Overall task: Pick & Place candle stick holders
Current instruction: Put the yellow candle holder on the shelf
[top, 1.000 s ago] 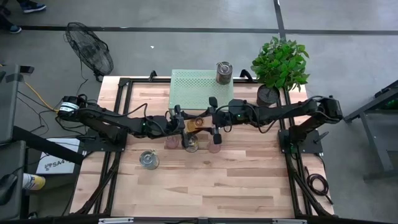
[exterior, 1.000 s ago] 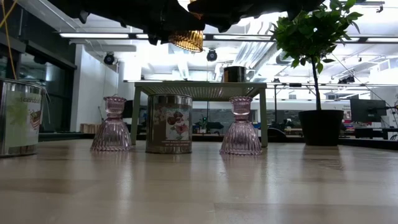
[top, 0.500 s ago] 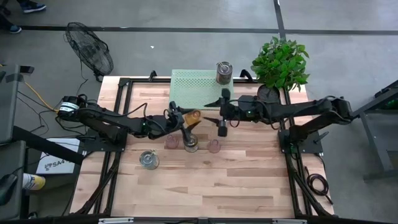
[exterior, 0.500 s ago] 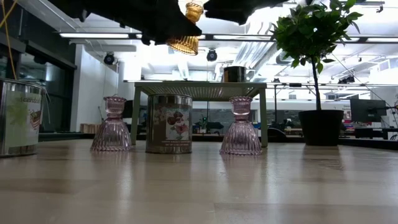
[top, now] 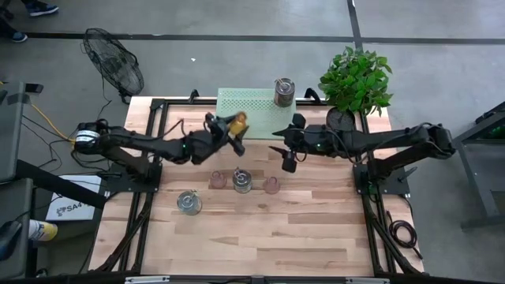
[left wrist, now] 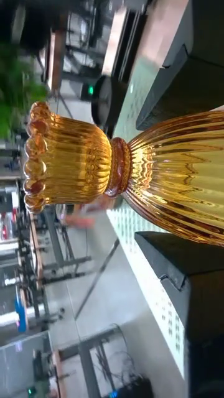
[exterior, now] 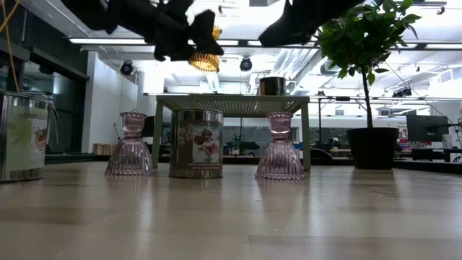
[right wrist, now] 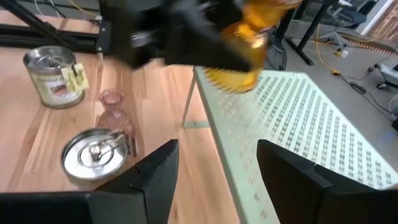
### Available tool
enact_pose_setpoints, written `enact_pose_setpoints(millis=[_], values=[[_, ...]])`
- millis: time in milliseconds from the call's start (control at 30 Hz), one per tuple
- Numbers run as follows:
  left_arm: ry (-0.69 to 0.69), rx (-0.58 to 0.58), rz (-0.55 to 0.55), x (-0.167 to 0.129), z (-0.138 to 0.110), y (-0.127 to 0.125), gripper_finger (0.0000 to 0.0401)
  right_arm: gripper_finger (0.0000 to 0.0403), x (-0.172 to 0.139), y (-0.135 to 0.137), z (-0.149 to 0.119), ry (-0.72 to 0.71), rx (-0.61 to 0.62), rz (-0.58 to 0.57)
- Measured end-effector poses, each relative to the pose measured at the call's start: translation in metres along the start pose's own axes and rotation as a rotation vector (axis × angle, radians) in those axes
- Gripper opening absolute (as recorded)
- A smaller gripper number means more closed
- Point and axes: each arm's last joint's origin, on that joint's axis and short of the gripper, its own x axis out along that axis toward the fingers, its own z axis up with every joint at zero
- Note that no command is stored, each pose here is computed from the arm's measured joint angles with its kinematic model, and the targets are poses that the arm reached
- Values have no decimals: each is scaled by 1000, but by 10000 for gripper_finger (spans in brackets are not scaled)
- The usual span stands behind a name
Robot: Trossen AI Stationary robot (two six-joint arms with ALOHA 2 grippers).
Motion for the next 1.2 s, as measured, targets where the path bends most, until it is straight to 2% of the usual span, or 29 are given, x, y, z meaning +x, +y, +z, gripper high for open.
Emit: enact_pose_setpoints(millis=[167,333,600,833,1067,1200], values=[[1,1,7,19,0,24,265,213,1,2,-12,32,17,8],[18,7,-79,36,-1,48,265,210,2,3,-16,40,15,21],[38,19,-146,52,-9,91,265,208,2,4,-16,40,10,37],[-65,-18,-247,52,-19,125,265,208,2,4,-16,39,1,38],[-88,-19,-354,55,-22,139,265,207,2,4,-14,22,-15,36],[-83,-13,-349,61,-30,140,265,207,2,4,-12,-1,-17,33]])
